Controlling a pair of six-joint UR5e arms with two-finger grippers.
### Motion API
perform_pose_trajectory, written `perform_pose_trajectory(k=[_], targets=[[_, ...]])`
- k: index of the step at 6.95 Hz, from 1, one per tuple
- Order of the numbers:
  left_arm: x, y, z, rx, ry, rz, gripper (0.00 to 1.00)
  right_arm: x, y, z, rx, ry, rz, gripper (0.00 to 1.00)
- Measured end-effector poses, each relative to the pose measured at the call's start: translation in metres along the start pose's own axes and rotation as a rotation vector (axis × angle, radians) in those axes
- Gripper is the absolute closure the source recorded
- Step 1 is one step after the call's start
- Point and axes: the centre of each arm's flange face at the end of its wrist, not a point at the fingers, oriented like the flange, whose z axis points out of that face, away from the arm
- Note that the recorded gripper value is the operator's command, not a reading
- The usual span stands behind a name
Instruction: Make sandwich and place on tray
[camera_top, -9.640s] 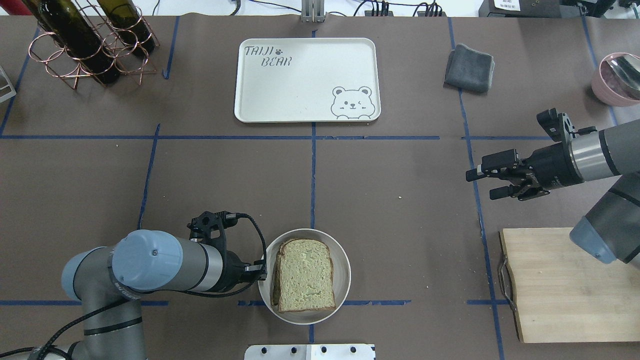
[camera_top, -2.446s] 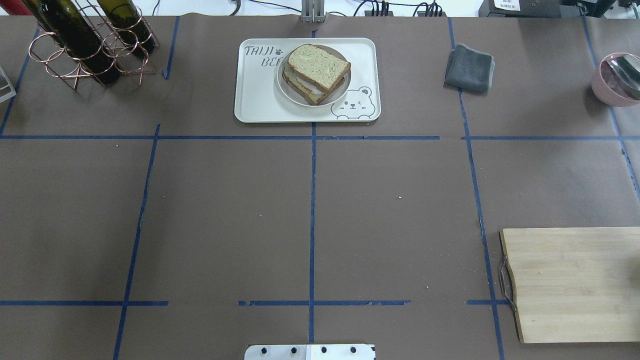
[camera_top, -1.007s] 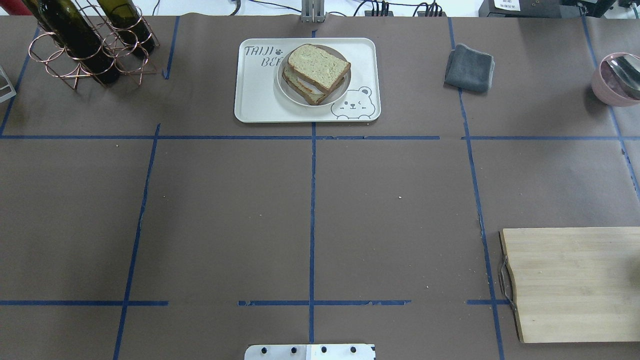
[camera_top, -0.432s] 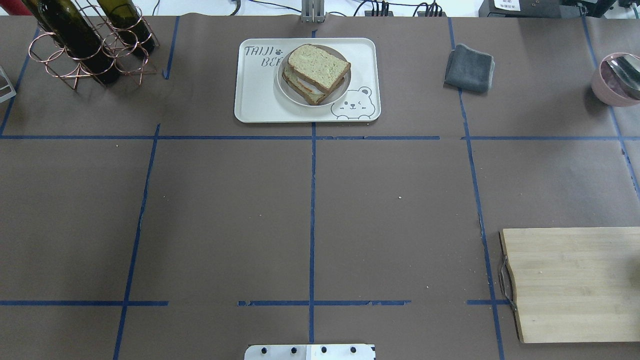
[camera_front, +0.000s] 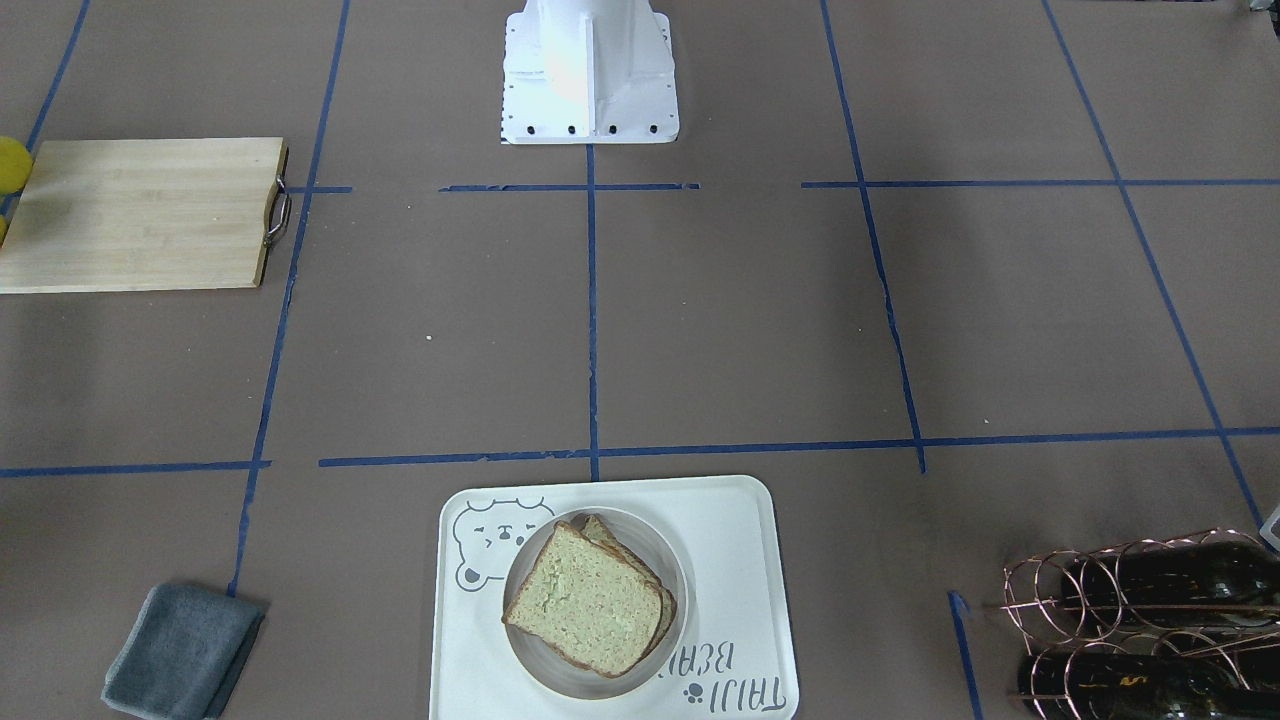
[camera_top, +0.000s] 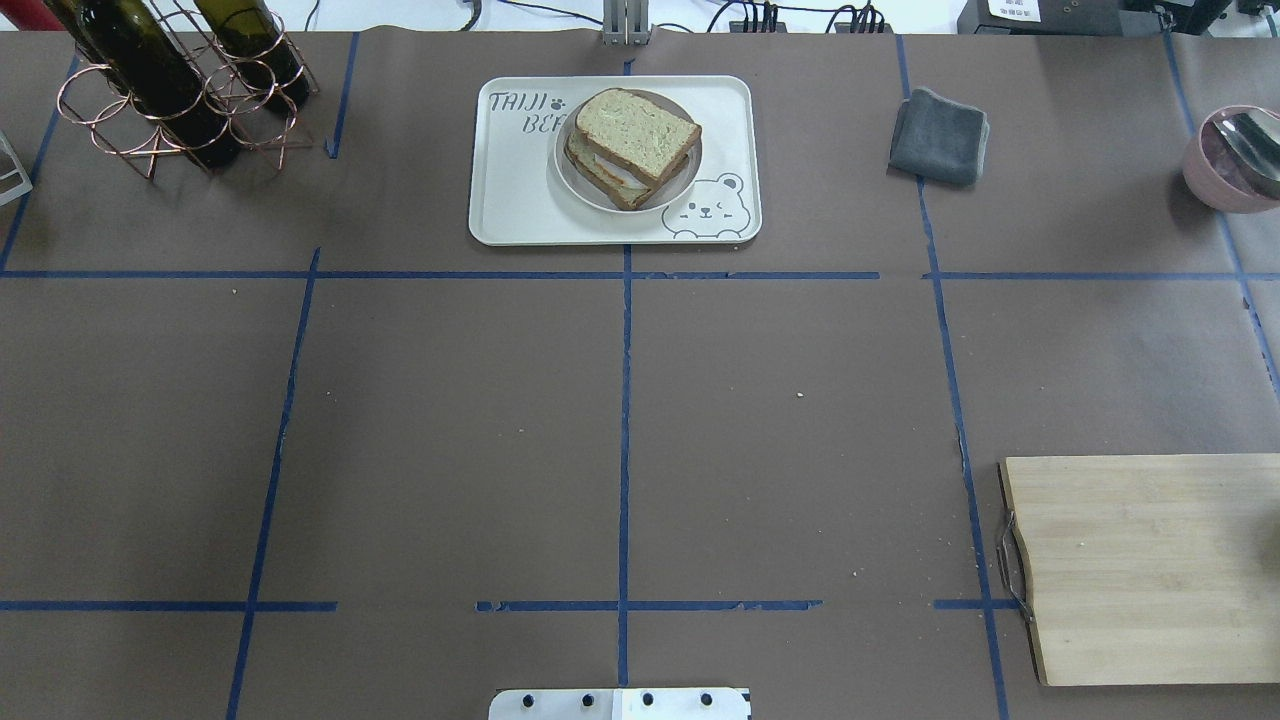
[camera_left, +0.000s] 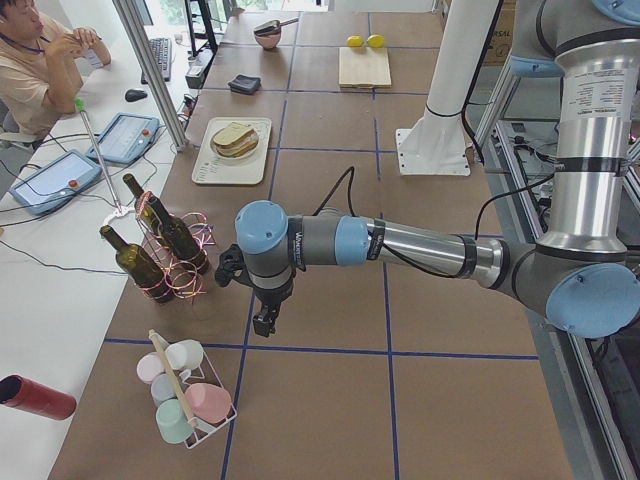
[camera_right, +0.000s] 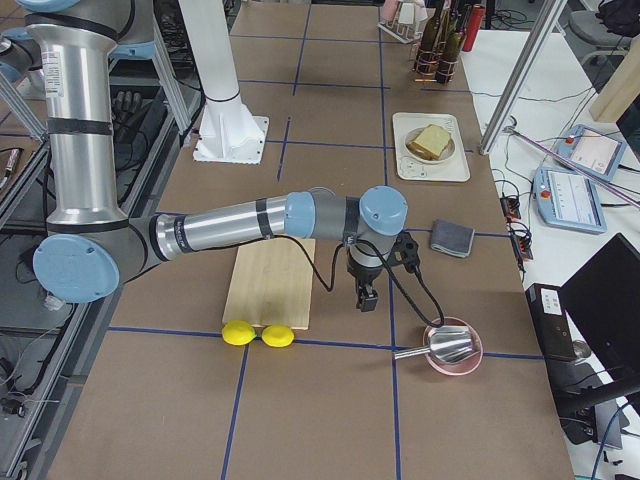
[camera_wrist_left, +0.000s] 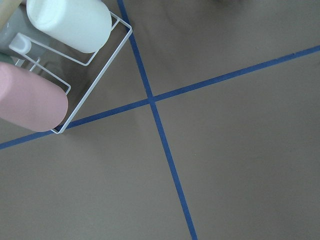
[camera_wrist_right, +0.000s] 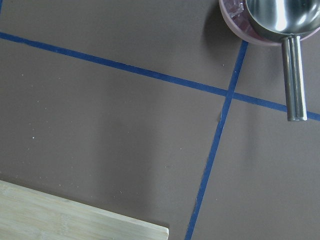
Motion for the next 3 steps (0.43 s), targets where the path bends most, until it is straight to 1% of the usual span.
perform_pose_trajectory(k=[1,2,3], targets=[[0.0,0.003,-0.001,0.005,-0.006,-0.082,0.0,0.002,0.006,0.005,0.002,-0.024,0.005,0.0],[-0.003,0.011,0.005,0.016,-0.009,-0.13,0.0,0.002,0.009,0.008,0.004,-0.041,0.008,0.0],[-0.006,0.02,0.01,0.036,-0.012,-0.136,0.0,0.002,0.01,0.009,0.003,-0.044,0.008,0.0]])
